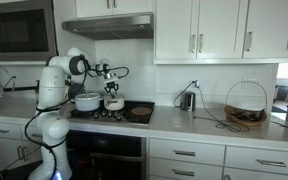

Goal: Cover the pot on the right with the lid on the stove

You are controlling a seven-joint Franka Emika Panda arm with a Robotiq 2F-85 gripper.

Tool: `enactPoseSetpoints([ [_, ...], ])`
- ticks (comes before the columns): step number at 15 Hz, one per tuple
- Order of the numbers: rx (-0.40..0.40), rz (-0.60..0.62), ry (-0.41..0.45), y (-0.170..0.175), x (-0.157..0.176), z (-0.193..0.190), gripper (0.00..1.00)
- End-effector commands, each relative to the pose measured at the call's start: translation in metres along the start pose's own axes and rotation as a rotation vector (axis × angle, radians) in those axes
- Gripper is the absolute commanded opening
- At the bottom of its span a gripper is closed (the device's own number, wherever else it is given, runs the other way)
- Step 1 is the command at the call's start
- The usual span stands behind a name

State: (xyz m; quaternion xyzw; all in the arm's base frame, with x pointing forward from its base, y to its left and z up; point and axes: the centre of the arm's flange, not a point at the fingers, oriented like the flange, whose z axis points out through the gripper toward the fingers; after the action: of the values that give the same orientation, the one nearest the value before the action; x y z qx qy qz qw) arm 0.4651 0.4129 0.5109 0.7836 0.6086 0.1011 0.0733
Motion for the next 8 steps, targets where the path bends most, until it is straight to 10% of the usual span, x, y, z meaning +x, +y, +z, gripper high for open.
enactPoseSetpoints([
  [1,0.004,0.010,0.014,-0.001,-0.007,-0.016,0.86],
  [8,-0.018,0.071,0.025,0.014,-0.021,-0.026,1.00],
])
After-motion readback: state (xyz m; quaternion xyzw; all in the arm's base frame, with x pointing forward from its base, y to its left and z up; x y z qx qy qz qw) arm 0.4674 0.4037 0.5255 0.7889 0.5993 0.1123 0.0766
